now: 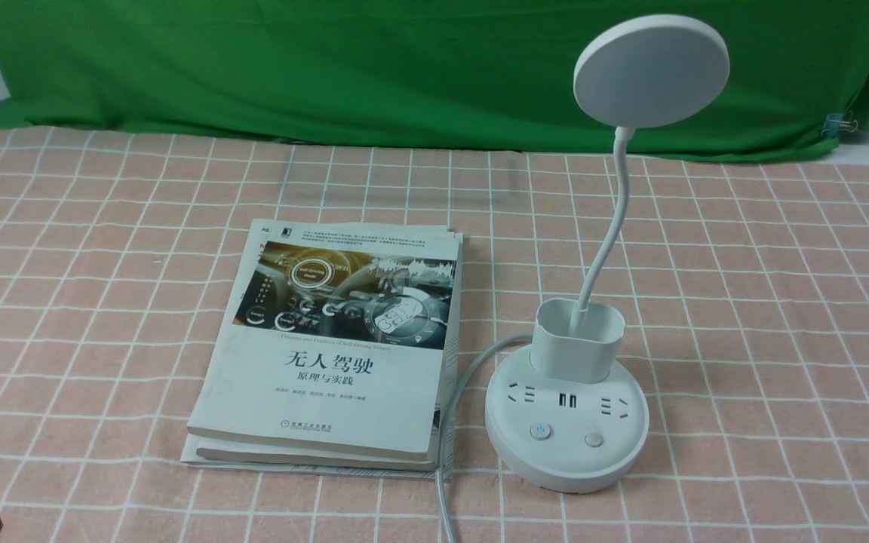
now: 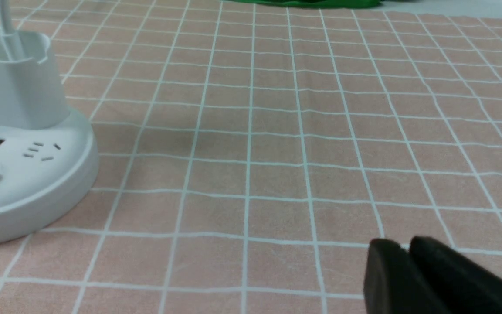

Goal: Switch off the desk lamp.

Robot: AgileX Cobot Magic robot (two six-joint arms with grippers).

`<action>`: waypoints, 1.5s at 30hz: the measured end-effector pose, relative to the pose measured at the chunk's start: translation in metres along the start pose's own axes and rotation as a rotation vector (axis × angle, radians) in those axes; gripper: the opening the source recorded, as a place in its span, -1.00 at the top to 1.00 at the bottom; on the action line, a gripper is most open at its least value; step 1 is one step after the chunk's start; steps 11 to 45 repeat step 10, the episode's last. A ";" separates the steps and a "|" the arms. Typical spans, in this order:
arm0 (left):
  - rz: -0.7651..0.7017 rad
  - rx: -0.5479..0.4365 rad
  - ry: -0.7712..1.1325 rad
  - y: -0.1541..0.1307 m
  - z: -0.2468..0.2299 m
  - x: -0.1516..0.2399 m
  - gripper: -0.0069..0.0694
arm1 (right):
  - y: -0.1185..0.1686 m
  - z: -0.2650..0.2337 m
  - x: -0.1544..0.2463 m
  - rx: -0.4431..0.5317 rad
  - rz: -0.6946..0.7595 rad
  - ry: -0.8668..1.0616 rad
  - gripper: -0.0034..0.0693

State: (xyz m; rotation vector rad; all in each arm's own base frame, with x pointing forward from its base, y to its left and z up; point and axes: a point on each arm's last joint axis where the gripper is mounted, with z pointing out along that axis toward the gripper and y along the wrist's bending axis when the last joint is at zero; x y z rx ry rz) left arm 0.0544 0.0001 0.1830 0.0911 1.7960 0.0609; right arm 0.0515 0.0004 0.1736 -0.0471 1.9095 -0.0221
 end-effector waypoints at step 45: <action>0.000 0.000 0.000 0.000 0.000 0.000 0.80 | 0.000 0.000 0.000 0.000 0.001 0.000 0.51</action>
